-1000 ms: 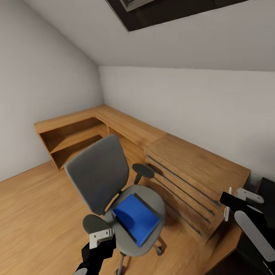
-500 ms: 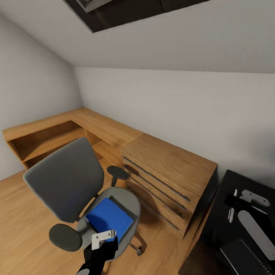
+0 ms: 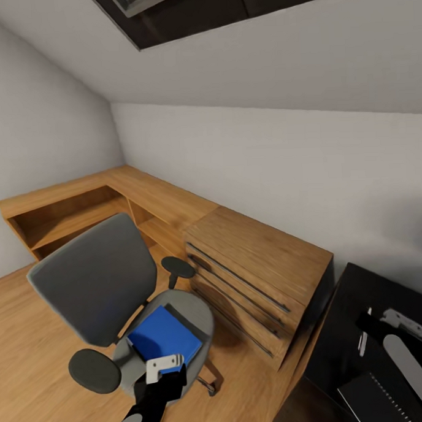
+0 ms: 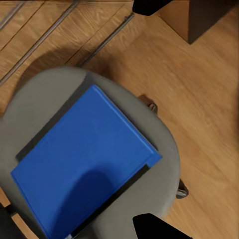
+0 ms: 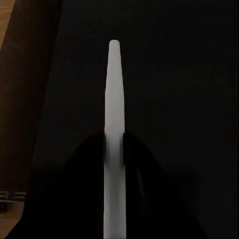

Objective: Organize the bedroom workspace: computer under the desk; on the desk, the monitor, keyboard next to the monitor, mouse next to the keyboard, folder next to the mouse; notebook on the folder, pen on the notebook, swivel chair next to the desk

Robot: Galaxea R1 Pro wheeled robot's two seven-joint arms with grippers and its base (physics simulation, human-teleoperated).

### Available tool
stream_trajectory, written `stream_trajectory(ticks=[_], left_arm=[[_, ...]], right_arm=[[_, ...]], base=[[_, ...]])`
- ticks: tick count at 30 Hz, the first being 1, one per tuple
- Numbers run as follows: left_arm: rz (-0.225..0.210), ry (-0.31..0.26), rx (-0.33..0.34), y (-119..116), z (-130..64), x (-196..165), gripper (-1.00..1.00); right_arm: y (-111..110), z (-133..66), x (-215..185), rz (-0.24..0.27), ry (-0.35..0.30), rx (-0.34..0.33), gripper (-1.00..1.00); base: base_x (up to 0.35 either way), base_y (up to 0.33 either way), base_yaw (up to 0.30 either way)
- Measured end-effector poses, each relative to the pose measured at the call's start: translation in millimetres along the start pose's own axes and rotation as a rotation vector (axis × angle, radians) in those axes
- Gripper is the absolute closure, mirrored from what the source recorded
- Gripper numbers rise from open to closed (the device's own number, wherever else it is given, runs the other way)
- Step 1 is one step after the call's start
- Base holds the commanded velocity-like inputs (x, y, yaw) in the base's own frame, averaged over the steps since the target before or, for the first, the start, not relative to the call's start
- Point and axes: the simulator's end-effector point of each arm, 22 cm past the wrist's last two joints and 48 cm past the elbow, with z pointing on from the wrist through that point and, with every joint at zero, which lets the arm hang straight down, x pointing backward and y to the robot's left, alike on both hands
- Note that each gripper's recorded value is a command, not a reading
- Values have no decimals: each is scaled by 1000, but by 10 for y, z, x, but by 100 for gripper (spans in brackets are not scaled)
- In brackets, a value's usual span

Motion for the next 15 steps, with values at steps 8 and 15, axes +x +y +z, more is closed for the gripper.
stream_trajectory(ticks=[8, 15], left_arm=[[25, -8, 52, -257, -53, -4, -100], [25, -9, 54, -263, 16, 46, -100]], right_arm=[[-116, 113, 251, 43, 9, 39, 100], [-115, 197, 362, 55, 2, 44, 100]], base=[[1, 0, 0], [0, 0, 0]])
